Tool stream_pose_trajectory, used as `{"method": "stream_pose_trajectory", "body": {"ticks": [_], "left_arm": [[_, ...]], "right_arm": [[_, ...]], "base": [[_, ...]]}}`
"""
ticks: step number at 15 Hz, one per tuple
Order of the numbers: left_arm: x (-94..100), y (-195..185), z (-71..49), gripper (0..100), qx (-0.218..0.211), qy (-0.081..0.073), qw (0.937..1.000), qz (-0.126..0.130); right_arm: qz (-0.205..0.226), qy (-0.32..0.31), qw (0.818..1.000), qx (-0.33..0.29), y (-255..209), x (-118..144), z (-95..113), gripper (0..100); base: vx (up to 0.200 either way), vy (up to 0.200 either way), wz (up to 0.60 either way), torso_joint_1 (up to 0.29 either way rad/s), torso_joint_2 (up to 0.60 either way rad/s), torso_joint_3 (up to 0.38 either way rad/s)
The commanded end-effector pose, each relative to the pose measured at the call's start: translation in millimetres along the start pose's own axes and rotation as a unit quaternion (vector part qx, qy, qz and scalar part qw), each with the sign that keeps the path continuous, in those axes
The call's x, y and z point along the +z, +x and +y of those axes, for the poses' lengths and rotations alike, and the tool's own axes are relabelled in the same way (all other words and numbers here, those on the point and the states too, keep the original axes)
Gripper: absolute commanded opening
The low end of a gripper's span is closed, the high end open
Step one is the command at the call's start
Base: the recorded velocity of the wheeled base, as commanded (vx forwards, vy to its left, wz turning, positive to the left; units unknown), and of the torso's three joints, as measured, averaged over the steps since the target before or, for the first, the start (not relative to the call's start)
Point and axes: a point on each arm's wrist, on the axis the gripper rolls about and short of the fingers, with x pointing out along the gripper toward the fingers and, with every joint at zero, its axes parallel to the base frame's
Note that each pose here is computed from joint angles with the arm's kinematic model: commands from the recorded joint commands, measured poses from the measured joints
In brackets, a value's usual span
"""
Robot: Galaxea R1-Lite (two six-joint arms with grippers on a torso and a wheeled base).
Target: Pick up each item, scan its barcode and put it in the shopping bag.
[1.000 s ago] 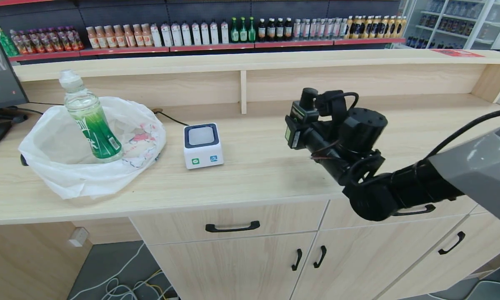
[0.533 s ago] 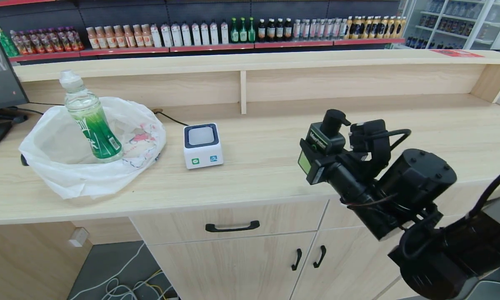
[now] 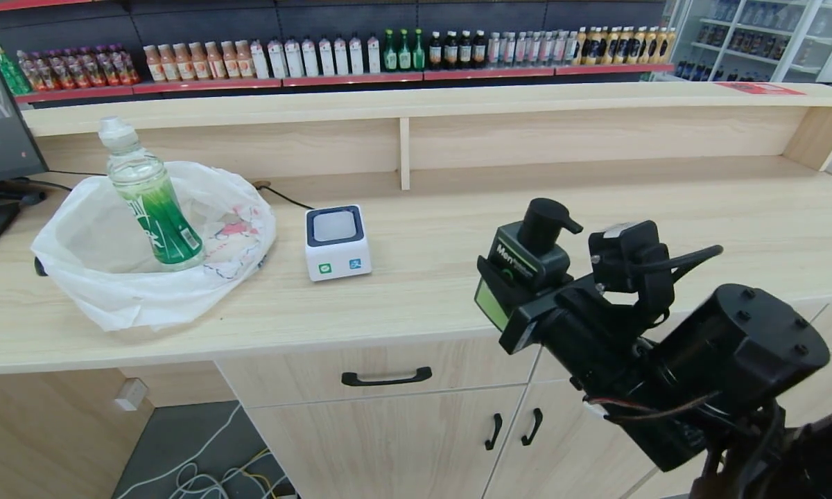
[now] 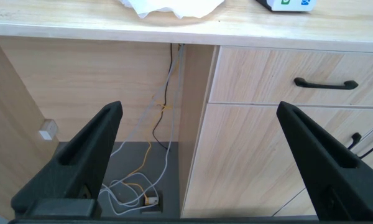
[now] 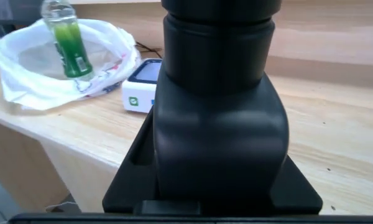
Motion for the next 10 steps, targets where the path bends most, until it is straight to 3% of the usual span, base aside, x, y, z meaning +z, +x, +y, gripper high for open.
{"method": "stream_pose_trajectory", "body": {"ticks": [1, 3, 7, 10], "left_arm": [[0.0, 0.0, 0.0, 100, 0.000, 0.000, 1.0000, 0.000], [0.0, 0.0, 0.0, 100, 0.000, 0.000, 1.0000, 0.000], [0.0, 0.0, 0.0, 100, 0.000, 0.000, 1.0000, 0.000], [0.0, 0.0, 0.0, 100, 0.000, 0.000, 1.0000, 0.000]], "right_arm": [[-0.013, -0.007, 0.999, 0.053, -14.3, 12.1, 29.4, 0], [-0.014, -0.020, 0.997, 0.075, -19.6, 13.3, 41.5, 0], [-0.014, -0.119, 0.988, 0.093, -29.3, 11.6, 48.7, 0], [-0.039, -0.207, 0.971, 0.113, -35.1, 18.8, 62.2, 0]], "base": [[0.000, 0.000, 0.00, 0.000, 0.00, 0.000], [0.000, 0.000, 0.00, 0.000, 0.00, 0.000], [0.000, 0.000, 0.00, 0.000, 0.00, 0.000], [0.000, 0.000, 0.00, 0.000, 0.00, 0.000]]}}
